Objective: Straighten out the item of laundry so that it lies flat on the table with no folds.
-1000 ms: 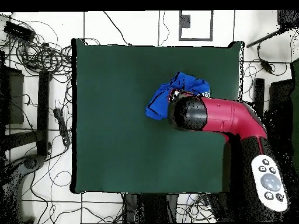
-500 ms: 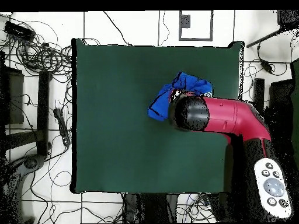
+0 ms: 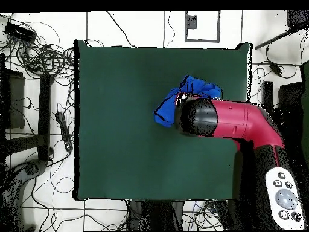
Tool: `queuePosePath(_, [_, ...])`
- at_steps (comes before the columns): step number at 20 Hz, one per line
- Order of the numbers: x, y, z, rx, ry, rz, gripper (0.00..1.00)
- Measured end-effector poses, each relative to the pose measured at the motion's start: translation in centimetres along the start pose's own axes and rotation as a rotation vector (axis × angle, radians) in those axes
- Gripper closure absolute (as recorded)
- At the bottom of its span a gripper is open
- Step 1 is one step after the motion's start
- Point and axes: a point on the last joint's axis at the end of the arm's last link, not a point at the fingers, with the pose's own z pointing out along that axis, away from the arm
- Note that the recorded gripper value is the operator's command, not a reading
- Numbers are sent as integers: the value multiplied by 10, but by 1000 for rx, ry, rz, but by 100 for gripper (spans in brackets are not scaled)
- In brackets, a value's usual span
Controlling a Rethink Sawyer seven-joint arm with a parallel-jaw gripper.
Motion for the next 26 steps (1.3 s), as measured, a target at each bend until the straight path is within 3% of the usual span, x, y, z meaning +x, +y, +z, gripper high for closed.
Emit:
queuePosePath(13, [2, 5, -9, 2, 45, -1, 100])
queuePosePath(24, [-19, 15, -32, -12, 104, 17, 100])
queuePosePath(25, [-22, 17, -34, -14, 104, 16, 0])
queuePosePath(26, [-24, 19, -37, -16, 100, 15, 0])
